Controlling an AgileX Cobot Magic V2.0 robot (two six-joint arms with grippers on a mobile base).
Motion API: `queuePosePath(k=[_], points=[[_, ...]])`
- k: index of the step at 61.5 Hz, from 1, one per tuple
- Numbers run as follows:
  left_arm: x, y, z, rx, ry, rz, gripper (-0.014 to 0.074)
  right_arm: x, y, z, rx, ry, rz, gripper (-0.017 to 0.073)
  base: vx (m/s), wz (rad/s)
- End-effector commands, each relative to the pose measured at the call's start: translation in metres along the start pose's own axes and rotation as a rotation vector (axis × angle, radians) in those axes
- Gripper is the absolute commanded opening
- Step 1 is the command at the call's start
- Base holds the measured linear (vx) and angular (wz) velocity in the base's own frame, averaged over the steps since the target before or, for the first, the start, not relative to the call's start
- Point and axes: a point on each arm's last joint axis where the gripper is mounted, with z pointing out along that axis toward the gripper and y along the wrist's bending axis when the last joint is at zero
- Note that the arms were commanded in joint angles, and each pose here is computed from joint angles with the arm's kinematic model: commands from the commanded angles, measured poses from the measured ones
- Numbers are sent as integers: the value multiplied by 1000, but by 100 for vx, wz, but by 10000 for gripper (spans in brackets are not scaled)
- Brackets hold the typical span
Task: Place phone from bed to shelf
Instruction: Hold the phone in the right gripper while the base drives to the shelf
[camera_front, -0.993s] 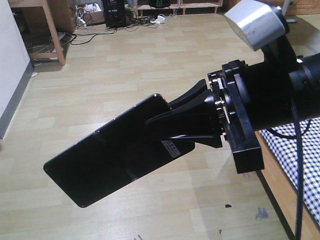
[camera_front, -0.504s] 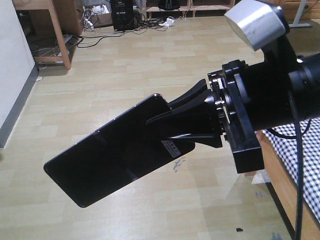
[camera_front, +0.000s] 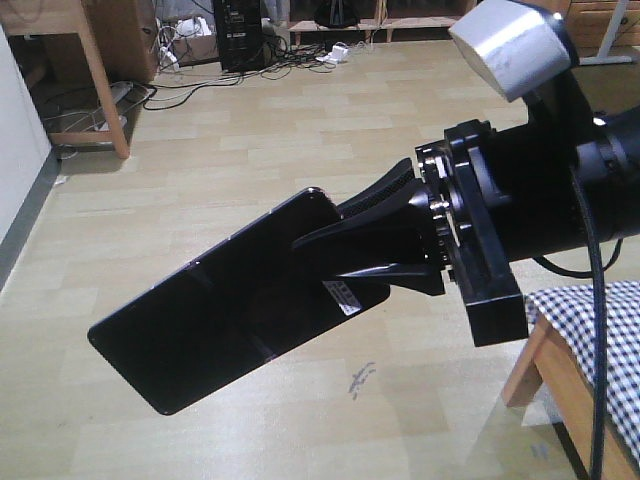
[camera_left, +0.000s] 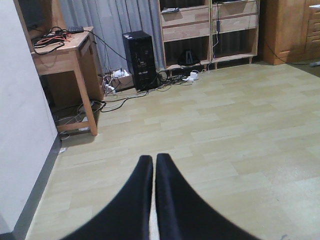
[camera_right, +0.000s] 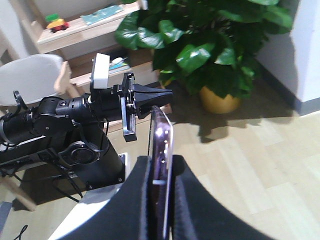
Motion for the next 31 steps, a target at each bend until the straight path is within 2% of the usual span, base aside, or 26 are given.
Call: queuePosePath(k=[1, 31], points=[[-14, 2, -2, -6, -99, -14, 1, -15, 17, -8, -76, -81, -18, -2, 39, -1], [-14, 2, -2, -6, -99, -14, 1, -15, 17, -8, -76, -81, -18, -2, 42, 2]])
